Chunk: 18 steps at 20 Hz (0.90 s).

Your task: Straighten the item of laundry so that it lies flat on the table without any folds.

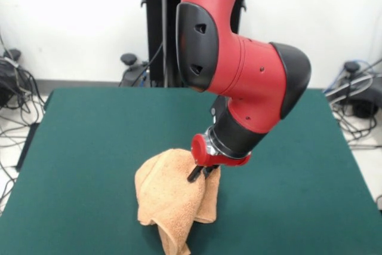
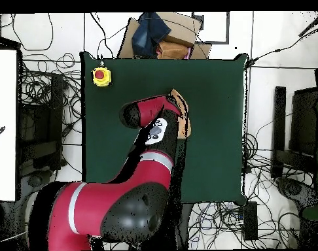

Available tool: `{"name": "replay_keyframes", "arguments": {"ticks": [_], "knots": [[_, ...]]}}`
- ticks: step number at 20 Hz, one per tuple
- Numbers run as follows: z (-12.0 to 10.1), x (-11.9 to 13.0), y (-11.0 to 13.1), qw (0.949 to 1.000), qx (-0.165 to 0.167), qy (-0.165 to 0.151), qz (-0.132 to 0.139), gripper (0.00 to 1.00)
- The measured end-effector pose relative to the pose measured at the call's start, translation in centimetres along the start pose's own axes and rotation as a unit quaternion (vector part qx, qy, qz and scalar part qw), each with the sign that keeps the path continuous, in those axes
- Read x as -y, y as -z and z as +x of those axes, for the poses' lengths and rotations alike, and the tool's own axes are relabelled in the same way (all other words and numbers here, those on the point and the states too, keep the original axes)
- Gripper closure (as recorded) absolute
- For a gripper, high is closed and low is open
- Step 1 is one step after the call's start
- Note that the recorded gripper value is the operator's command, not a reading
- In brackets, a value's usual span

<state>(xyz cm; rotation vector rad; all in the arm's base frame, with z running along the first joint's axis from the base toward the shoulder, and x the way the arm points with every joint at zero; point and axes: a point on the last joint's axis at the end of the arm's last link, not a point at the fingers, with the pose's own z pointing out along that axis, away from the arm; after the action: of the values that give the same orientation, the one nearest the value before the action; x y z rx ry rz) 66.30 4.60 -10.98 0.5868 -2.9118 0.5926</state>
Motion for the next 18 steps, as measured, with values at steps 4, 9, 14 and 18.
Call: {"name": "replay_keyframes", "arguments": {"ticks": [4,9,14,18], "knots": [[0.0,0.0,0.0,1.0000,0.000,-0.001,0.000,1.00],[0.0,0.2,0.0,1.0000,0.000,-0.005,-0.002,1.00],[-0.3,2.2,1.3,0.9994,0.007,-0.032,-0.014,1.00],[-0.4,5.0,3.3,0.9971,0.012,-0.069,-0.029,1.00]]}}
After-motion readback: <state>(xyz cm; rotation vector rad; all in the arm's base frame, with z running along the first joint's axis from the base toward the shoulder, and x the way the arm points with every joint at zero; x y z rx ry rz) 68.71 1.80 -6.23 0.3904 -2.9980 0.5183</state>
